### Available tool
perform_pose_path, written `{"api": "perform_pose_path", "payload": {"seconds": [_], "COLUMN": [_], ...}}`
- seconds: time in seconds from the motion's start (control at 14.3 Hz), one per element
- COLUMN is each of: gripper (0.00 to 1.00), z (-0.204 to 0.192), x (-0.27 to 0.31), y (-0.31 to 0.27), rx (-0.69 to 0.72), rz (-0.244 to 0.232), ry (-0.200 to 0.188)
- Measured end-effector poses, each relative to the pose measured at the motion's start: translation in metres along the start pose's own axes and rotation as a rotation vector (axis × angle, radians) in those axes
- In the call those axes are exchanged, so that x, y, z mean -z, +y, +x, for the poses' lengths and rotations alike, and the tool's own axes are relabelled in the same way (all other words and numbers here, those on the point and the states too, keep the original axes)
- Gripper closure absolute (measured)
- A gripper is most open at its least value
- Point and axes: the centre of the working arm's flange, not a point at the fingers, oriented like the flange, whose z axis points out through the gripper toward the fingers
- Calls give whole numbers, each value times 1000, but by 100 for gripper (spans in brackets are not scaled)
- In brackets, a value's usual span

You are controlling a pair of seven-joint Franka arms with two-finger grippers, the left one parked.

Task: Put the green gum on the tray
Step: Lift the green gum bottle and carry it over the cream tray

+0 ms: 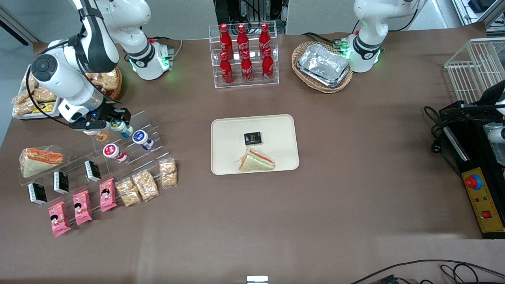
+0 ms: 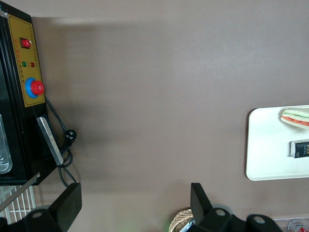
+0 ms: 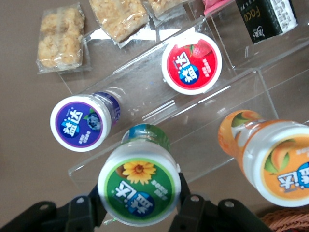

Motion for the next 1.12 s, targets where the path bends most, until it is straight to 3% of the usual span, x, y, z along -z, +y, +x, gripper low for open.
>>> {"api": "perform_pose_path", "payload": {"seconds": [0.14,0.28,0.49,0.77,1.12], "gripper": [44,44,44,44,44], "z": [2,1,-6,-26,-56], "x": [12,49,155,247,236], "y": [2,7,8,-48,-205], "rx": [32,52,58,59,-34], "rz": [3,8,10,22,12], "ry": [2,-36,-101,-83,-65]}}
